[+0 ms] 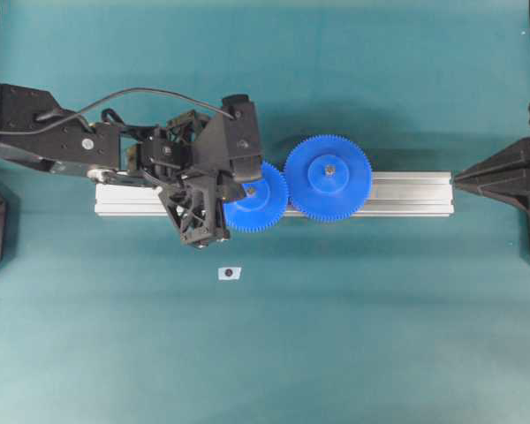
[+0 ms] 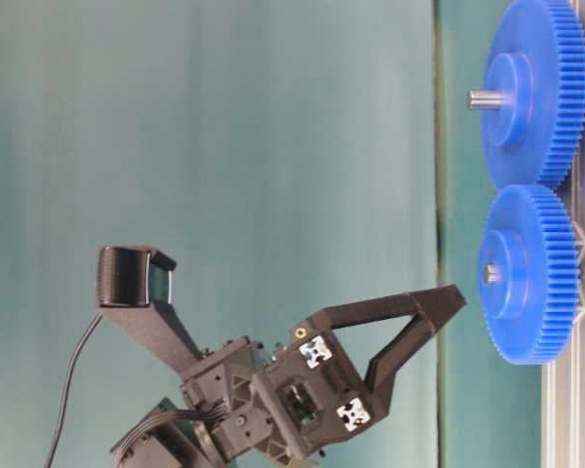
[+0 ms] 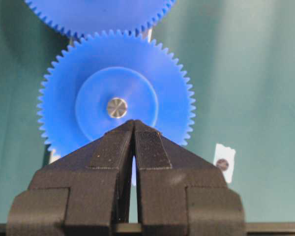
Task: Find the location of the shaft and insert the small gear.
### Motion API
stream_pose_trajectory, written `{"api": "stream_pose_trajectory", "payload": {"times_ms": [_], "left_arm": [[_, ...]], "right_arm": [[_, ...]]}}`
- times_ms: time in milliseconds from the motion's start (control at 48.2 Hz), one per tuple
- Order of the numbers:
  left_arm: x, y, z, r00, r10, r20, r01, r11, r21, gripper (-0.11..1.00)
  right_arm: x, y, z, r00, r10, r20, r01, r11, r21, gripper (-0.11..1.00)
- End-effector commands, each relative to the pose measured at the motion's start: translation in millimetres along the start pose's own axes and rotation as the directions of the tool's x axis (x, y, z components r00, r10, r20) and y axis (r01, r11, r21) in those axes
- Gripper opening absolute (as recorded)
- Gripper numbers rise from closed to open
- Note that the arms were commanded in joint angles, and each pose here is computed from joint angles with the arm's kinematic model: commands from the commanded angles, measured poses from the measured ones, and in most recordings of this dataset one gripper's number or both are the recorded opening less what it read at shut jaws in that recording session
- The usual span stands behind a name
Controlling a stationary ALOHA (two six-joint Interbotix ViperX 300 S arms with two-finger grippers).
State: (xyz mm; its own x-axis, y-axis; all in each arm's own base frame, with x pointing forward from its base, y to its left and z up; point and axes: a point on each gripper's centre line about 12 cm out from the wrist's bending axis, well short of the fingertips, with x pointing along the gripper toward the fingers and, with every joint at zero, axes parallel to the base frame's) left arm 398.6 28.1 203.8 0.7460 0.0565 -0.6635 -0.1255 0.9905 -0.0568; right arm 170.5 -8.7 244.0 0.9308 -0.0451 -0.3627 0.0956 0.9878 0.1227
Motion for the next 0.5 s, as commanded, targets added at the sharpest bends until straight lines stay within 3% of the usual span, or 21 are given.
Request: {"api": "stream_pose_trajectory", "payload": {"times_ms": [0, 477], "left_arm": [[-8, -3, 15, 0.999, -0.007, 0.049, 0.007, 1.000, 0.006, 0.00], [-43, -10, 21, 0.994, -0.027, 0.110, 0.027, 1.000, 0.006, 0.00]], "right_arm": [[0, 0, 4, 1.000, 0.001, 0.011, -0.001, 1.000, 0.013, 0.11], [0, 0, 5, 1.000, 0.001, 0.012, -0.001, 1.000, 0.013, 0.11]]}}
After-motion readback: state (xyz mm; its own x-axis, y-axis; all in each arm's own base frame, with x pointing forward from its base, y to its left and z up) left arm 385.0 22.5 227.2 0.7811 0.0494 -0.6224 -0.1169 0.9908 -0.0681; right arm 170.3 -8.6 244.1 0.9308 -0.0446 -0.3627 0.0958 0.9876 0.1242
